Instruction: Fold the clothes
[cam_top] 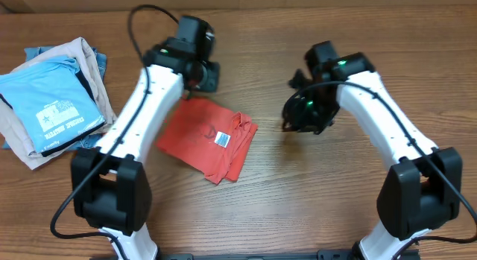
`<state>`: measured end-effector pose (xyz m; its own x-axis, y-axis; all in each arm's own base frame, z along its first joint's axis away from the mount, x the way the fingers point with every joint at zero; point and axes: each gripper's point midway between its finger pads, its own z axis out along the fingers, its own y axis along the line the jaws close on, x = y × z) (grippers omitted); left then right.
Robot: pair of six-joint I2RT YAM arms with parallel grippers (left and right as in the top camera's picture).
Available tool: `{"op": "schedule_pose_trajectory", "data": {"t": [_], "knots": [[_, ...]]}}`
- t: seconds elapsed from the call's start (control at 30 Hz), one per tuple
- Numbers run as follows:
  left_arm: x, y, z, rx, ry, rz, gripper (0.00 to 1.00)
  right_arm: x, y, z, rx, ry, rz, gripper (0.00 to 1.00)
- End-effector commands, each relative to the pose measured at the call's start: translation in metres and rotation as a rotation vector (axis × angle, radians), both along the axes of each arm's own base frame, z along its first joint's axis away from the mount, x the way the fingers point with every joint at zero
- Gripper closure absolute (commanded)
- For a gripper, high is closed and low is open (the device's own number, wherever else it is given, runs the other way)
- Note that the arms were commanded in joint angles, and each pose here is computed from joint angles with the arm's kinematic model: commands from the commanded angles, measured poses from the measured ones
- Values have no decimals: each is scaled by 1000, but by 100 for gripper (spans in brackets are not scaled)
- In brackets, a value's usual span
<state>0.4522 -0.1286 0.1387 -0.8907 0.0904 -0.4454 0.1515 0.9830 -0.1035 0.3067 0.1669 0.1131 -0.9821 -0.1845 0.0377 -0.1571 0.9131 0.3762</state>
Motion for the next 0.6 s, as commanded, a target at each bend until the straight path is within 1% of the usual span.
{"op": "schedule_pose_trajectory", "data": {"t": [0.0,0.1,0.23,0.4,0.53,0.57], "knots": [[15,30,-21,44,12,17,59,-12,36,11,67,-17,98,59],[18,40,-47,39,65,19,59,-22,56,6,75,-28,158,59],[15,48,-83,44,149,13,58,-33,79,-5,124,-21,209,59],[-4,55,-117,81,274,20,56,-49,101,-27,196,48,247,59],[-28,75,-132,193,384,42,55,-56,105,-47,184,115,254,59],[-35,80,-133,218,412,48,56,-57,104,-52,176,132,245,59]]}}
